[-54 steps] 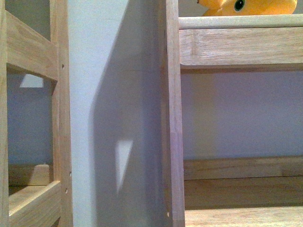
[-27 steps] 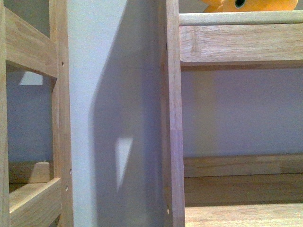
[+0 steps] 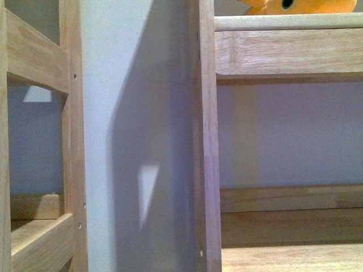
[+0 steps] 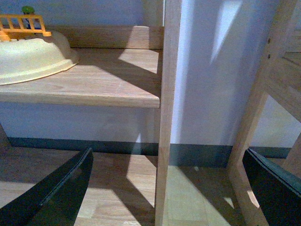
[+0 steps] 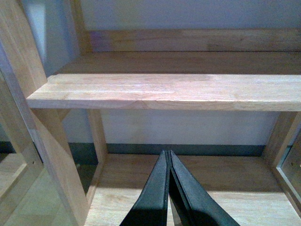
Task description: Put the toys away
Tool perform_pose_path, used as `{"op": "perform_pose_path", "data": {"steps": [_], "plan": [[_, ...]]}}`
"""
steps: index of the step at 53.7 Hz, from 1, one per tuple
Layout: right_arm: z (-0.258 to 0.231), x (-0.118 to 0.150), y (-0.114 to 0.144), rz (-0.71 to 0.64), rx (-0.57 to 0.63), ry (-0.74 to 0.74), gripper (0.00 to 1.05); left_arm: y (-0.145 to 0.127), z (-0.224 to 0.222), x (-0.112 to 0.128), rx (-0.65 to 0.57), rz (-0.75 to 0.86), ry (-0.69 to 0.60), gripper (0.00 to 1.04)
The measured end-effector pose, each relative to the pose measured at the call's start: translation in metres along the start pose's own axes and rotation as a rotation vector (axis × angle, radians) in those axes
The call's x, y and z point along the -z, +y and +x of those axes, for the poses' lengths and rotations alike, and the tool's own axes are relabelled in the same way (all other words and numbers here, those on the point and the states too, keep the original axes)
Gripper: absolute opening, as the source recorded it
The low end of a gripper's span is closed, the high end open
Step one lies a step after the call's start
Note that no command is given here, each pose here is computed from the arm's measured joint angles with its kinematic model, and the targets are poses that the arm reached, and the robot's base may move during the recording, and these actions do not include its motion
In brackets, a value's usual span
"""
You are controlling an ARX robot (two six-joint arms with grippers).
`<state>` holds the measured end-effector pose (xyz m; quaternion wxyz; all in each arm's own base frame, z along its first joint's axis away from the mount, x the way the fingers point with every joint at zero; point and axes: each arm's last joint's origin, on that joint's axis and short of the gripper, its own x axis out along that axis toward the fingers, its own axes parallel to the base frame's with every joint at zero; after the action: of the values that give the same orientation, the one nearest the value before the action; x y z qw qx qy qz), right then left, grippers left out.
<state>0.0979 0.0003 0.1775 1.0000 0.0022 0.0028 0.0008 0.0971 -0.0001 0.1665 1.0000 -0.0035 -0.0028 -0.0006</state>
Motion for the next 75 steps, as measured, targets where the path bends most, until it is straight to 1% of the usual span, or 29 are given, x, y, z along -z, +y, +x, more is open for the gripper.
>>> {"op": "perform_pose_path", "data": {"steps": [5, 8, 33, 38, 56, 61, 66, 68, 70, 75], "plan": [[0.0000, 0.0034, -0.0001, 0.000, 0.000, 0.000, 0.03, 0.0000, 0.0000, 0.0000, 0.000, 0.000, 0.000, 0.98], [-0.0002, 0.0105, -0.0001, 0.000, 0.000, -0.002, 0.03, 0.0000, 0.0000, 0.0000, 0.000, 0.000, 0.000, 0.98], [-0.0006, 0.0098, -0.0002, -0.001, 0.001, -0.010, 0.04, 0.0000, 0.0000, 0.0000, 0.000, 0.000, 0.000, 0.98], [-0.0006, 0.0098, -0.0002, -0.002, 0.001, -0.010, 0.19, 0.0000, 0.0000, 0.0000, 0.000, 0.000, 0.000, 0.98], [-0.0006, 0.0098, -0.0002, -0.002, 0.001, -0.010, 0.65, 0.0000, 0.0000, 0.0000, 0.000, 0.000, 0.000, 0.98], [-0.0006, 0.0098, -0.0002, -0.002, 0.001, -0.010, 0.80, 0.0000, 0.0000, 0.0000, 0.000, 0.000, 0.000, 0.98], [-0.0006, 0.0098, -0.0002, -0.002, 0.001, -0.010, 0.92, 0.0000, 0.0000, 0.0000, 0.000, 0.000, 0.000, 0.98], [-0.0006, 0.0098, -0.0002, -0.002, 0.001, -0.010, 0.98, 0.0000, 0.0000, 0.0000, 0.000, 0.000, 0.000, 0.98], [-0.0006, 0.0098, -0.0002, -0.002, 0.001, -0.010, 0.99, 0.0000, 0.0000, 0.0000, 0.000, 0.000, 0.000, 0.98], [-0.0006, 0.0098, -0.0002, -0.002, 0.001, -0.010, 0.98, 0.0000, 0.0000, 0.0000, 0.000, 0.000, 0.000, 0.98]]}}
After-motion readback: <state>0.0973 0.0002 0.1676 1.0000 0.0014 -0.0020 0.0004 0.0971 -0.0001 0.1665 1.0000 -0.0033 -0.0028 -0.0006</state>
